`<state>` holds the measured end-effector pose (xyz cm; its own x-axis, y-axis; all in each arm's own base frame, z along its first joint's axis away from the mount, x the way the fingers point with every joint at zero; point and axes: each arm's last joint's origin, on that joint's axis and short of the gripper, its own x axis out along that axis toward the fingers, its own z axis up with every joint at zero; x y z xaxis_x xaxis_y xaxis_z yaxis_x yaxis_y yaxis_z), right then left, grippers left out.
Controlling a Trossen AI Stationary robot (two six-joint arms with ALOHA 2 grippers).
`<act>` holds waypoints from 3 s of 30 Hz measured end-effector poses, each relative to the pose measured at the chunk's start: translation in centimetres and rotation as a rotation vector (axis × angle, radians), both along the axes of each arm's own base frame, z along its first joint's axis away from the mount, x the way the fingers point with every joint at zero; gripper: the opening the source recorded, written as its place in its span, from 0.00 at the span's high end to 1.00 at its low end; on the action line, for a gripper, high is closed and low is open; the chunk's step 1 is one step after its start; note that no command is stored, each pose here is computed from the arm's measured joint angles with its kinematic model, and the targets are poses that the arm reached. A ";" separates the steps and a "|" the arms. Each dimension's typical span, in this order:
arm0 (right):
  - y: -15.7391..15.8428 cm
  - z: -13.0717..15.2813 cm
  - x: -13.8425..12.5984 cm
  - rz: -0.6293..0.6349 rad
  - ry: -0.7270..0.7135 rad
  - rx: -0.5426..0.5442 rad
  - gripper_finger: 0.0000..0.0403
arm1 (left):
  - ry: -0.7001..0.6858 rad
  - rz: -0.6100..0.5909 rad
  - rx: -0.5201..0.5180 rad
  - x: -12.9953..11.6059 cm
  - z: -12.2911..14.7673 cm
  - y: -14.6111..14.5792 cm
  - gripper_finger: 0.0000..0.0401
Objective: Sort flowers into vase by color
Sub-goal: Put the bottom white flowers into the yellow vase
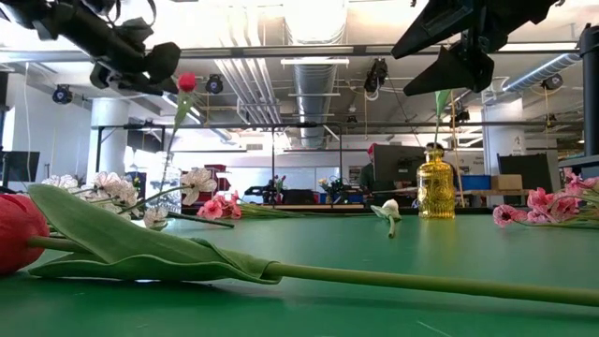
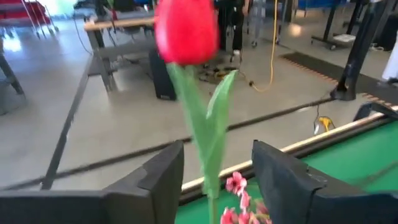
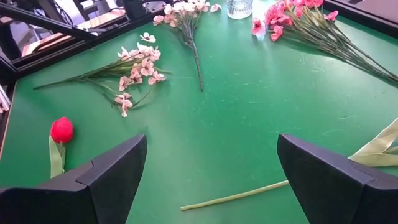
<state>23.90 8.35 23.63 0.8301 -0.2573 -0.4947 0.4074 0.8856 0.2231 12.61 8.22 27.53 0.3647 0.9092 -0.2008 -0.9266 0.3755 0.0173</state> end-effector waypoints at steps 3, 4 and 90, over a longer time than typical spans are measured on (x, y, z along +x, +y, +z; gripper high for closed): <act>-0.1 0.0 0.0 -0.021 -0.008 0.027 0.13 | -0.002 -0.021 -0.086 -0.4 0.7 -0.4 0.52; -0.2 0.0 0.1 -0.029 -0.011 0.035 0.13 | 0.001 -0.036 -0.129 -0.5 0.9 -0.6 0.51; 5.3 -3.9 -5.4 -0.058 0.532 0.591 0.13 | 0.675 -0.244 -0.949 6.2 -12.0 -27.3 0.23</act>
<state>18.45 13.65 19.69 0.4377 0.1360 -0.8888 0.6328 0.6556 0.4120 18.81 -19.11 15.52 0.0695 0.2147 -0.9742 -0.7390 0.6671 0.0943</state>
